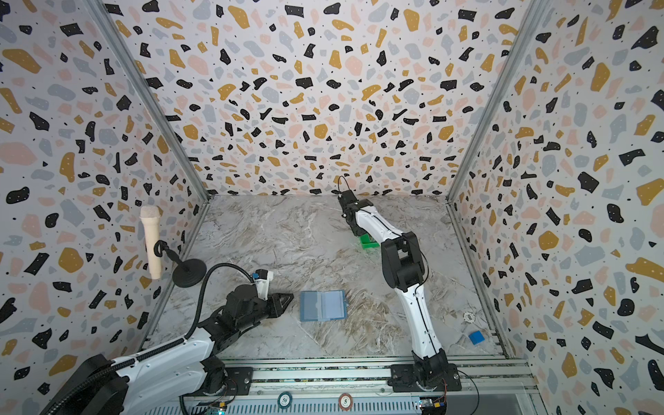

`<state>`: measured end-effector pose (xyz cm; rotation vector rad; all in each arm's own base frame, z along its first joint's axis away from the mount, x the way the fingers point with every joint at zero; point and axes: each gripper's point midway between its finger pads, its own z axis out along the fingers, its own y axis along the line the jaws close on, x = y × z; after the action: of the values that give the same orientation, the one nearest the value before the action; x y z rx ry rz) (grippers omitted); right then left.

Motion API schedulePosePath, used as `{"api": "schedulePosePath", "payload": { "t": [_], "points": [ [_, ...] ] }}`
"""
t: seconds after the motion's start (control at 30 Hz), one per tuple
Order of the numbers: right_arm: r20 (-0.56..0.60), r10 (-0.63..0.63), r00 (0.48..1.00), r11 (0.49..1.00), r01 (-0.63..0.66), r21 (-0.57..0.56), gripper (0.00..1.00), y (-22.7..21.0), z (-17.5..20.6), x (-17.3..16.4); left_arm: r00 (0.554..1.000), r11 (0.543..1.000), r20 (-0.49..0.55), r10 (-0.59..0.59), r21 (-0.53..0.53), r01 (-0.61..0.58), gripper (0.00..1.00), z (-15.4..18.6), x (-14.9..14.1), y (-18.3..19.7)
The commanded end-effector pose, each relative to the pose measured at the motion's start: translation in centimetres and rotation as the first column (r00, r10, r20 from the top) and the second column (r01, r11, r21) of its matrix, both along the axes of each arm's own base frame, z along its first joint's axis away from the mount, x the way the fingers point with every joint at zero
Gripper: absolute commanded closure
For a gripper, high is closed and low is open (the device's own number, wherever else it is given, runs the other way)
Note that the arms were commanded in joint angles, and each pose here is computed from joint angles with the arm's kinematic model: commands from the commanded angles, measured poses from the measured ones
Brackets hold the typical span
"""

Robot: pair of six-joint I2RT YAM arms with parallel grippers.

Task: Insert credit cards into a card holder
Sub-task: Pick up several credit cards from the storage box.

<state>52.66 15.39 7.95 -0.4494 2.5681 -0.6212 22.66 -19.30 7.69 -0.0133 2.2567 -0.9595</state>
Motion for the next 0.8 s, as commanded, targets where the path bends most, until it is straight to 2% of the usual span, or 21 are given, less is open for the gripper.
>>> {"api": "schedulePosePath", "payload": {
  "t": [0.0,0.27,0.37,0.43,0.77],
  "points": [
    [0.027,-0.011,1.000,1.000,0.010,0.013,0.88,0.0,2.4,-0.1,1.000,1.000,0.022,0.005,-0.017,-0.004,0.70,0.4,0.1,0.1],
    [0.048,-0.009,0.999,1.000,0.008,0.026,0.93,0.5,3.3,0.1,1.000,1.000,0.024,0.004,-0.020,-0.004,0.70,0.6,0.1,0.1],
    [0.057,-0.013,0.998,0.999,0.011,0.030,1.00,0.5,3.8,0.1,1.000,1.000,0.025,0.003,-0.022,-0.003,0.70,0.8,0.1,0.0],
    [0.077,-0.024,0.997,0.999,0.022,0.032,1.00,0.4,4.6,0.1,1.000,1.000,0.027,0.001,-0.027,0.000,0.70,1.0,0.1,0.0],
    [0.258,0.007,0.966,0.990,-0.044,0.136,1.00,3.0,12.8,-1.3,0.999,0.998,0.043,-0.003,-0.056,0.005,0.69,2.4,0.3,-0.4]
  ]
}}
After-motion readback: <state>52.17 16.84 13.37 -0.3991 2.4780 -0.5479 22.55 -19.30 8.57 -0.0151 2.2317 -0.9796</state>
